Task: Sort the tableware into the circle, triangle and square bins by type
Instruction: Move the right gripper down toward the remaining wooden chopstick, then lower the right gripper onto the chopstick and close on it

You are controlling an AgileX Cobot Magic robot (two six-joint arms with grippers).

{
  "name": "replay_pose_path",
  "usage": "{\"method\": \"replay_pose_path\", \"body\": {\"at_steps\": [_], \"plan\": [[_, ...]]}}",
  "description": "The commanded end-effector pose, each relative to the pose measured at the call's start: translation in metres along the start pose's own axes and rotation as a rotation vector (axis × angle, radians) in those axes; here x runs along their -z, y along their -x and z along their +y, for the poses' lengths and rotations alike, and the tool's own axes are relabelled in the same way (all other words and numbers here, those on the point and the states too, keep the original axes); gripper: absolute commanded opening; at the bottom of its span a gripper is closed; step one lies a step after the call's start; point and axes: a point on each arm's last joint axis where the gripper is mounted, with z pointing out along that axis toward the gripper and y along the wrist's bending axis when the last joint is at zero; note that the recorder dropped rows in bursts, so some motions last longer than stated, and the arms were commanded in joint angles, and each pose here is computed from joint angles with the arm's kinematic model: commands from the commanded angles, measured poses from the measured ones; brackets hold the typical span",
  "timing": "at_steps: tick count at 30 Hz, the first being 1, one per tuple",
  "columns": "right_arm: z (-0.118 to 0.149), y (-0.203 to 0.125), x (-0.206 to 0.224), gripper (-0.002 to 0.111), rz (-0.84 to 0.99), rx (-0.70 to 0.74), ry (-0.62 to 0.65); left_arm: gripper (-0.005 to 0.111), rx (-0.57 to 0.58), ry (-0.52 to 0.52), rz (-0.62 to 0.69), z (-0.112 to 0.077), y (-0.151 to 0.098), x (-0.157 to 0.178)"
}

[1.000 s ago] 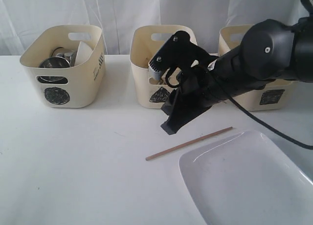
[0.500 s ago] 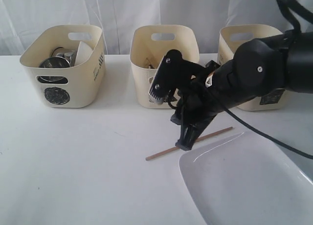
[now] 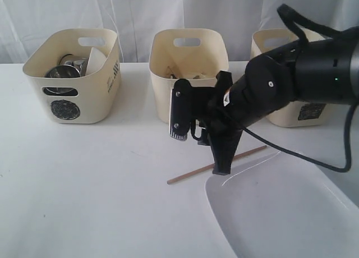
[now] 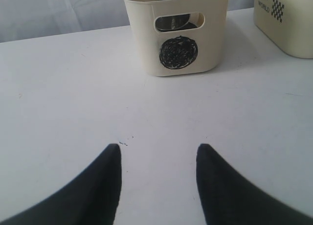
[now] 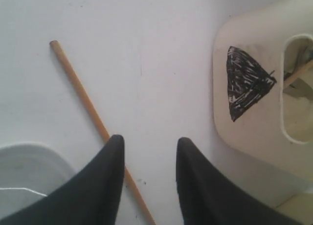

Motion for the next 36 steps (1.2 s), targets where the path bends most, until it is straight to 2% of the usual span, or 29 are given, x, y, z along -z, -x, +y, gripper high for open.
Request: {"method": "replay_pose_path", "body": {"at_steps": [1, 6, 9, 14, 22, 36], "plan": [[-0.008, 0.008, -0.011, 0.034, 0.040, 0.018, 0.068, 0.052, 0.013, 0.001, -0.008, 0.000, 0.000, 0.000], [-0.012, 0.013, -0.027, 0.034, 0.141, 0.005, 0.238, 0.052, 0.013, 0.001, -0.008, 0.000, 0.000, 0.000], [-0.015, 0.016, -0.035, 0.034, 0.159, -0.009, 0.286, 0.052, 0.013, 0.001, -0.008, 0.000, 0.000, 0.000], [-0.017, 0.024, -0.044, 0.034, 0.179, 0.002, 0.330, 0.052, 0.013, 0.001, -0.008, 0.000, 0.000, 0.000], [-0.006, 0.026, -0.066, 0.034, 0.201, 0.001, 0.395, 0.052, 0.013, 0.001, -0.008, 0.000, 0.000, 0.000], [0.002, 0.022, -0.089, 0.034, 0.214, 0.020, 0.420, 0.052, 0.013, 0.001, -0.008, 0.000, 0.000, 0.000]]}}
